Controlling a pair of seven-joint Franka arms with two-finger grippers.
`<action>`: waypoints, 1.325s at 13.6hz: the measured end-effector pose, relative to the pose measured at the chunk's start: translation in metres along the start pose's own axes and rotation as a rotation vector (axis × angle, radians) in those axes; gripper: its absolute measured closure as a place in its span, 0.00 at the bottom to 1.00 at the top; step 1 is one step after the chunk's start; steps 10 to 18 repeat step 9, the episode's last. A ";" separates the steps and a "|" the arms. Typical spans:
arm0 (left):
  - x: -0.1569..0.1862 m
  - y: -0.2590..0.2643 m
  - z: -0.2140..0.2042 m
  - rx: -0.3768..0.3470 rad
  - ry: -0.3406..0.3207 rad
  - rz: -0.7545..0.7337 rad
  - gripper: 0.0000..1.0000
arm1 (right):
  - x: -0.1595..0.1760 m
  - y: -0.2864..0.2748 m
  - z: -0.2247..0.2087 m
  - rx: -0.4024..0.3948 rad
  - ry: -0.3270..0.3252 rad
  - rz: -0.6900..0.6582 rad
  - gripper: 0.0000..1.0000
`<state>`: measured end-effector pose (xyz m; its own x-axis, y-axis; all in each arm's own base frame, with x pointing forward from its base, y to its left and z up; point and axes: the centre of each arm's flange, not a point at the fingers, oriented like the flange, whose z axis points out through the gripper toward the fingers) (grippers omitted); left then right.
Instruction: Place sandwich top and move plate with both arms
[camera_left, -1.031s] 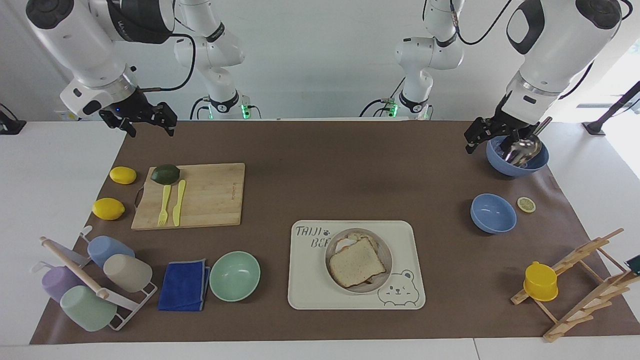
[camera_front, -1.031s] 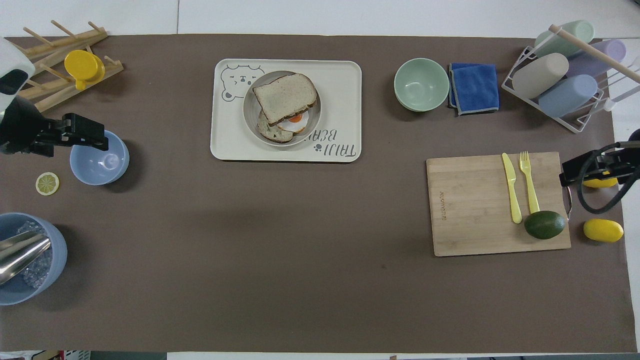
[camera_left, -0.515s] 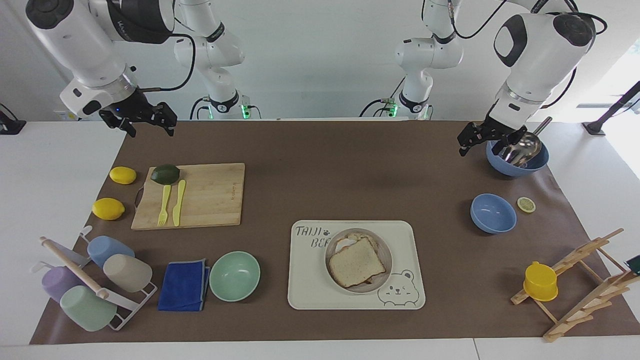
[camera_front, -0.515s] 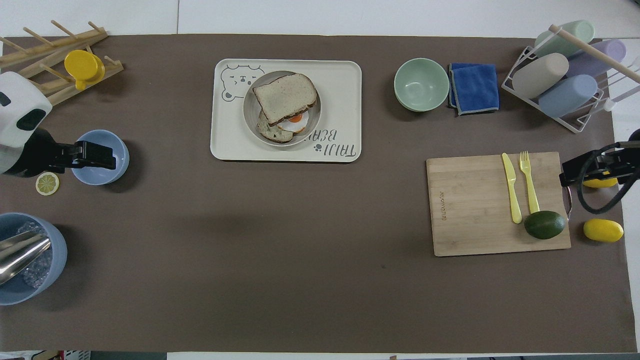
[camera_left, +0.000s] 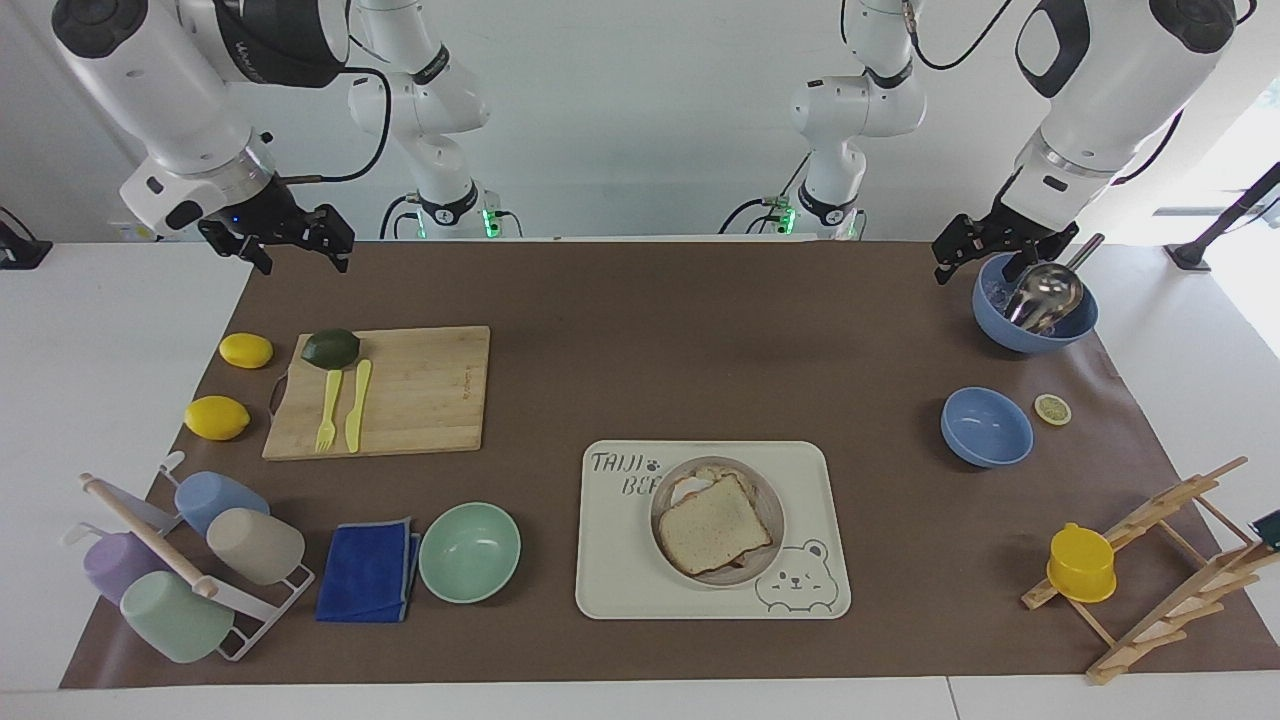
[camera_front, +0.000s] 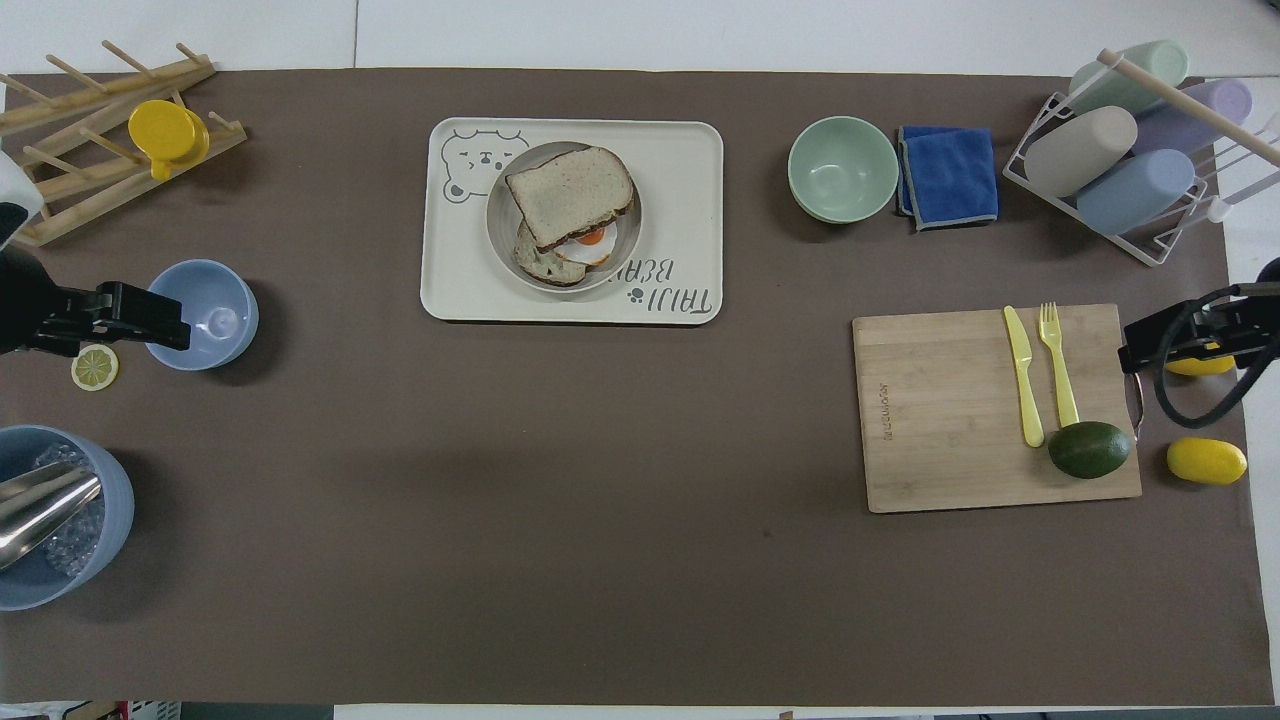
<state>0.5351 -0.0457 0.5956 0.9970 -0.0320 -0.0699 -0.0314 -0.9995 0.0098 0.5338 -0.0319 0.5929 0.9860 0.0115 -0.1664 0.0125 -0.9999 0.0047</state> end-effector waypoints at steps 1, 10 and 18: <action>0.001 0.001 0.001 0.012 -0.003 0.004 0.00 | 0.000 0.000 0.000 0.000 0.000 0.000 0.00; 0.003 0.001 0.002 0.018 -0.002 0.004 0.00 | 0.000 0.000 0.000 0.000 0.000 0.000 0.00; 0.003 0.001 0.002 0.018 -0.002 0.004 0.00 | 0.000 0.000 0.000 0.000 0.000 0.000 0.00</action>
